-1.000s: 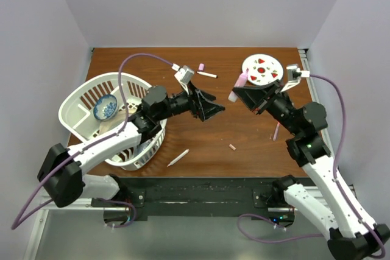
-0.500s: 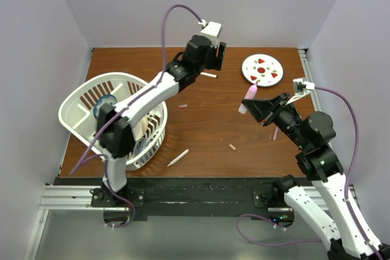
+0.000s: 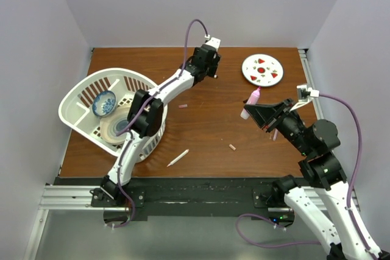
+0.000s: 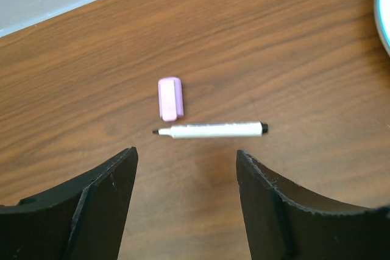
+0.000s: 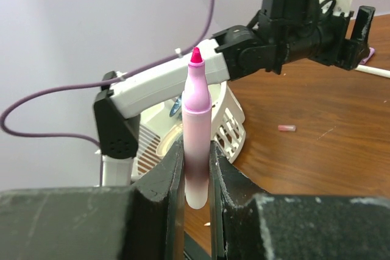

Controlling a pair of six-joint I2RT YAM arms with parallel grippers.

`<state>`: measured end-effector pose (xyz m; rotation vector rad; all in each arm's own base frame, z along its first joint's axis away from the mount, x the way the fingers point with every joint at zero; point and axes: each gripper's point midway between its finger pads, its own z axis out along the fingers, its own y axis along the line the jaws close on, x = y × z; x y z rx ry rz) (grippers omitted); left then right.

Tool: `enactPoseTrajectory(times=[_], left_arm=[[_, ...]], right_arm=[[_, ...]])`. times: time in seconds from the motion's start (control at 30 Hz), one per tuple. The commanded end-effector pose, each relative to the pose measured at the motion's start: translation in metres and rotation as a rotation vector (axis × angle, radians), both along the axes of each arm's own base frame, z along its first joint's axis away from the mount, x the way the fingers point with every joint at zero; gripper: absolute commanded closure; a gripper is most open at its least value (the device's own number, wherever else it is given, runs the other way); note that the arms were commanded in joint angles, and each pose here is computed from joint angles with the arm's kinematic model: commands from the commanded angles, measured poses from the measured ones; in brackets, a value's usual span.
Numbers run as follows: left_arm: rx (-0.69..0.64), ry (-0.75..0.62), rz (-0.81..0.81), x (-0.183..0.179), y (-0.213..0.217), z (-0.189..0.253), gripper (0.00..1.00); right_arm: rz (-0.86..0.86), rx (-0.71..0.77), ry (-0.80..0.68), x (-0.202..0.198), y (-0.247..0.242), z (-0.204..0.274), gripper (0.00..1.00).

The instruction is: Insert the pens into the pen caps

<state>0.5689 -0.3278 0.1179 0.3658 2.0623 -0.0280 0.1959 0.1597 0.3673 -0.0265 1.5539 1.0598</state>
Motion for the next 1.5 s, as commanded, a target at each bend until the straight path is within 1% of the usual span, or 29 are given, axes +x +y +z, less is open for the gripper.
enactPoseTrajectory(times=[0.0,0.1,0.13,0.17,0.23,0.27,0.33,0.37,0.43,0.47,0.63,0.67,0.73,0.77,0.83,0.9,0.97,1.1,1.13,1.17,1.2,1.23,1.27,1.3,1.33,1.37,1.4,1.43,1.47], left_arm=[[-0.068,-0.145,0.017,0.032,-0.003,0.035,0.3],[-0.069,-0.177,0.047,0.028,0.006,0.044,0.32],[-0.058,-0.181,0.06,0.024,0.013,0.034,0.32],[-0.081,-0.217,0.058,0.02,0.015,0.058,0.32],[-0.091,-0.238,0.046,0.012,0.018,0.062,0.32],[-0.108,-0.263,0.046,0.008,0.021,0.083,0.32],[-0.105,-0.258,0.038,-0.002,0.021,0.089,0.32],[-0.12,-0.281,0.032,-0.009,0.019,0.109,0.32],[-0.116,-0.282,0.026,-0.02,0.019,0.119,0.31],[-0.131,-0.3,0.013,-0.028,0.016,0.136,0.31],[-0.146,-0.274,0.009,-0.051,0.017,0.156,0.32],[-0.166,-0.283,0.001,-0.059,0.013,0.167,0.32],[-0.19,-0.286,-0.039,-0.073,0.002,0.172,0.32],[-0.201,-0.305,-0.069,-0.088,-0.011,0.185,0.32],[-0.172,-0.334,-0.068,-0.101,-0.02,0.197,0.32],[-0.161,-0.34,-0.107,-0.121,-0.043,0.203,0.32],[-0.167,-0.328,-0.129,-0.133,-0.056,0.206,0.32],[-0.242,-0.274,-0.157,-0.149,-0.059,0.208,0.32],[-0.244,-0.242,-0.193,-0.157,-0.061,0.196,0.32],[-0.288,-0.254,-0.229,-0.169,-0.058,0.214,0.33],[-0.32,-0.242,-0.261,-0.179,-0.058,0.216,0.33],[-0.339,-0.203,-0.327,-0.193,-0.061,0.2,0.33],[-0.396,-0.229,-0.366,-0.209,-0.051,0.223,0.33],[-0.441,-0.222,-0.407,-0.221,-0.05,0.226,0.33],[-0.491,-0.193,-0.52,-0.242,-0.058,0.216,0.32],[-0.553,-0.224,-0.57,-0.258,-0.045,0.239,0.32],[-0.604,-0.206,-0.618,-0.272,-0.043,0.242,0.31],[-0.643,-0.169,-0.738,-0.294,-0.047,0.232,0.31],[-0.684,-0.195,-0.778,-0.306,-0.036,0.248,0.3]], right_arm=[[0.033,0.001,-0.029,-0.007,0.003,0.006,1.0],[0.033,-0.003,-0.034,-0.006,0.003,0.006,1.0],[0.032,-0.008,-0.034,-0.005,0.004,0.005,1.0],[0.031,-0.009,-0.028,-0.004,0.004,0.004,1.0],[0.03,-0.014,-0.026,-0.002,0.004,0.003,1.0],[0.03,-0.014,-0.021,-0.001,0.005,0.002,1.0],[0.022,-0.018,-0.022,0.001,0.004,0.001,1.0],[0.016,-0.02,-0.017,0.003,0.004,0.0,1.0],[-0.015,-0.038,0.0,0.009,0.001,-0.003,1.0],[-0.025,-0.047,0.012,0.011,-0.001,-0.004,1.0],[-0.032,-0.057,0.034,0.01,-0.002,-0.003,1.0],[-0.043,-0.062,0.034,0.011,-0.004,-0.003,1.0],[-0.056,-0.084,0.045,0.008,-0.008,-0.003,1.0],[-0.059,-0.088,0.05,0.006,-0.009,-0.003,1.0],[-0.059,-0.081,0.041,0.001,-0.011,0.0,1.0],[-0.061,-0.074,0.034,-0.002,-0.013,0.002,1.0],[-0.071,-0.072,0.031,-0.002,-0.015,0.002,1.0],[-0.111,-0.117,0.097,0.013,-0.016,-0.025,1.0],[-0.118,-0.126,0.111,0.016,-0.017,-0.03,1.0],[-0.126,-0.132,0.124,0.019,-0.017,-0.035,1.0],[-0.136,-0.143,0.135,0.022,-0.018,-0.039,1.0],[-0.139,-0.148,0.129,0.024,-0.018,-0.038,1.0],[-0.136,-0.143,0.121,0.024,-0.017,-0.036,1.0],[-0.13,-0.131,0.096,0.026,-0.015,-0.028,1.0],[-0.118,-0.118,0.08,0.026,-0.013,-0.023,1.0],[-0.066,-0.107,0.053,0.022,-0.005,-0.016,1.0],[-0.045,-0.077,-0.003,0.023,0.0,-0.003,1.0],[-0.018,-0.05,-0.018,0.021,0.005,0.003,1.0],[0.013,-0.03,-0.044,0.019,0.01,0.008,1.0]])
